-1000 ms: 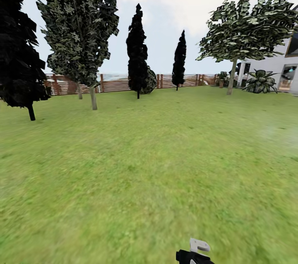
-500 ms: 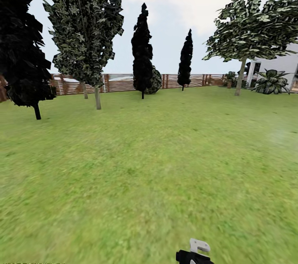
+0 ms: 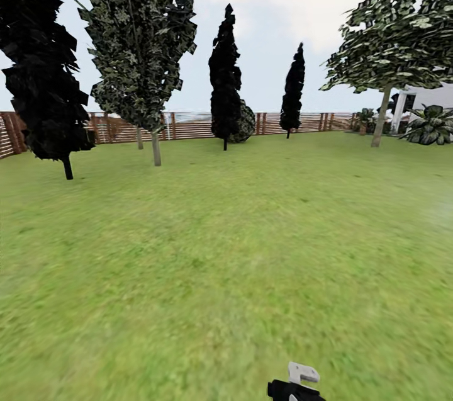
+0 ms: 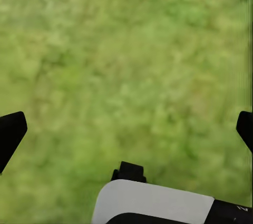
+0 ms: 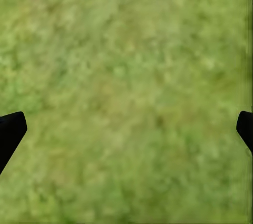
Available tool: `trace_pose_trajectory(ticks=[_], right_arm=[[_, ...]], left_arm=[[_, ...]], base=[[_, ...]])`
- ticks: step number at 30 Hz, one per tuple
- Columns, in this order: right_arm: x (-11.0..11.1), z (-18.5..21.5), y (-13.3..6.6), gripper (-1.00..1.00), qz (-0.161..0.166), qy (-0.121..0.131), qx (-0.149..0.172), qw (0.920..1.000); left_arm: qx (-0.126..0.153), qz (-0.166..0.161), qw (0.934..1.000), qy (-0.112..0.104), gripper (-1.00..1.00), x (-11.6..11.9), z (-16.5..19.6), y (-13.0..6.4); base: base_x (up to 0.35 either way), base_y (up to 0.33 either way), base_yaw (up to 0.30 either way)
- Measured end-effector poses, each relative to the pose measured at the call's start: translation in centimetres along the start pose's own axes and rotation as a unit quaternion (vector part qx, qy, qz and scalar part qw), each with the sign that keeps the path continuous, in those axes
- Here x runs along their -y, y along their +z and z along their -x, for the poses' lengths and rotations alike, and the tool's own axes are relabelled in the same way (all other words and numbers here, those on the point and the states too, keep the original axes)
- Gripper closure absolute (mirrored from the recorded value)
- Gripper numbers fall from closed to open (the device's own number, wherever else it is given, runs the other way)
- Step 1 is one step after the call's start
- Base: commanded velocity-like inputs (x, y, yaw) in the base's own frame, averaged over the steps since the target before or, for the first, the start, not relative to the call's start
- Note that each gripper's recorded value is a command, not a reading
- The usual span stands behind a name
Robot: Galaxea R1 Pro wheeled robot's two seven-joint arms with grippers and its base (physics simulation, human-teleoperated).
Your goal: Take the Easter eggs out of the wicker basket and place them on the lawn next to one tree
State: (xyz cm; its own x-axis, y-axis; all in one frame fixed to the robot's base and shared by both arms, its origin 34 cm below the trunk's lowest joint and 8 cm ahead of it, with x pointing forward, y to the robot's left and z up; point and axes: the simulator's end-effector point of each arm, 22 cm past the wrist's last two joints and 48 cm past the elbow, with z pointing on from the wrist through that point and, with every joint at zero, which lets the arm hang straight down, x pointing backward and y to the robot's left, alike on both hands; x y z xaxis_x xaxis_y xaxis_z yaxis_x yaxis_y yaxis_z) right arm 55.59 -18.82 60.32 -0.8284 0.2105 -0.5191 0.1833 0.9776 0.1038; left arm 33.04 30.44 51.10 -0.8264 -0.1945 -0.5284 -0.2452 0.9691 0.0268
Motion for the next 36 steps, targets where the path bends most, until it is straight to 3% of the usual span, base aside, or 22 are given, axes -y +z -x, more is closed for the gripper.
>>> trace_pose_trajectory(ticks=[17, 36], right_arm=[[-0.06, -0.08, -0.01, -1.00, 0.000, -0.001, 0.000, 1.0000], [-0.12, -0.17, -0.03, -1.00, 0.001, -0.002, -0.001, 1.0000]], left_arm=[[0.003, 0.000, 1.0000, 0.000, -1.00, -0.01, 0.13, -0.01], [0.013, 0.000, 0.9999, 0.000, -1.00, -0.02, 0.57, -0.03]], base=[[0.141, -0.271, 0.253], [0.313, -0.025, 0.289]])
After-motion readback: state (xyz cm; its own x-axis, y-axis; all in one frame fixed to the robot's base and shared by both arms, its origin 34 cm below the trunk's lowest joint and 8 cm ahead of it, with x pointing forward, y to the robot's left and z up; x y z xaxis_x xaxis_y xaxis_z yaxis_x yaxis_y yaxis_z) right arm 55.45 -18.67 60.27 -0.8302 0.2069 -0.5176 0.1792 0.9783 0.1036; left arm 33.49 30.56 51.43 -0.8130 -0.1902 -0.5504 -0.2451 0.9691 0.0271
